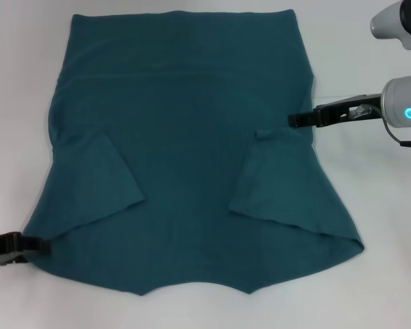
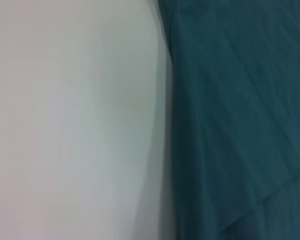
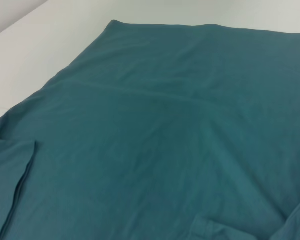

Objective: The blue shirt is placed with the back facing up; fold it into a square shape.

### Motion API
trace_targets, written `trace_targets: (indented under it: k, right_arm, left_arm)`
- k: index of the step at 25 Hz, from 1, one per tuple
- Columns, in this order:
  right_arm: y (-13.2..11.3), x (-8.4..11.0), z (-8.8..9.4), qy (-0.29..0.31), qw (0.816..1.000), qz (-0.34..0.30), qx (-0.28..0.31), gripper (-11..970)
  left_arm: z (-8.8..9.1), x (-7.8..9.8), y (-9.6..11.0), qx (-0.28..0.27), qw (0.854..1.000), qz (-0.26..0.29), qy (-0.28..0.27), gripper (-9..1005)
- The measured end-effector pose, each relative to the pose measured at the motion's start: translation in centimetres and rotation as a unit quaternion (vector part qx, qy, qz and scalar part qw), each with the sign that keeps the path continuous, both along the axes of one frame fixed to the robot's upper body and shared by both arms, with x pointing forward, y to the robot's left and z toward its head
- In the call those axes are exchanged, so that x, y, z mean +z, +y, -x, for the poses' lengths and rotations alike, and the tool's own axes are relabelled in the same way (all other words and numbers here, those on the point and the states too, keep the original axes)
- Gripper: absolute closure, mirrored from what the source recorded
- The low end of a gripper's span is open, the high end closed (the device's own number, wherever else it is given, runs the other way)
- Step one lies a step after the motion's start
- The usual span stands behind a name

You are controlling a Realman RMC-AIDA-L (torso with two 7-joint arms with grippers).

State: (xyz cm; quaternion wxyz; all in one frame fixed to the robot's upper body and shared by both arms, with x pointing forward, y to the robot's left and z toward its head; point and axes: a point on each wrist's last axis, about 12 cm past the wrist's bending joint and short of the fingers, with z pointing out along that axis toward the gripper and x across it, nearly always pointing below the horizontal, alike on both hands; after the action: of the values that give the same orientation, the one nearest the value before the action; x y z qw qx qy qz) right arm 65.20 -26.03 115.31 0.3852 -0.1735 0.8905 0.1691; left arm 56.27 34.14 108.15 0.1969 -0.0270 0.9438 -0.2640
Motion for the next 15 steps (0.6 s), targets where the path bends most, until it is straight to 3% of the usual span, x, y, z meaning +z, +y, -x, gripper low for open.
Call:
trace_targets:
  k: [7, 15]
  right_arm:
    - [-0.10, -0.07, 0.06, 0.001, 1.000, 0.000, -0.001, 211]
    - [-0.22, -0.32, 0.32, 0.009, 1.000, -0.001, 0.001, 212]
  left_arm:
    - [-0.41, 0.23, -0.33, -0.003, 1.000, 0.001, -0.003, 510]
    - [-0.80, 0.31, -0.67, -0.003, 1.000, 0.001, -0.004, 828]
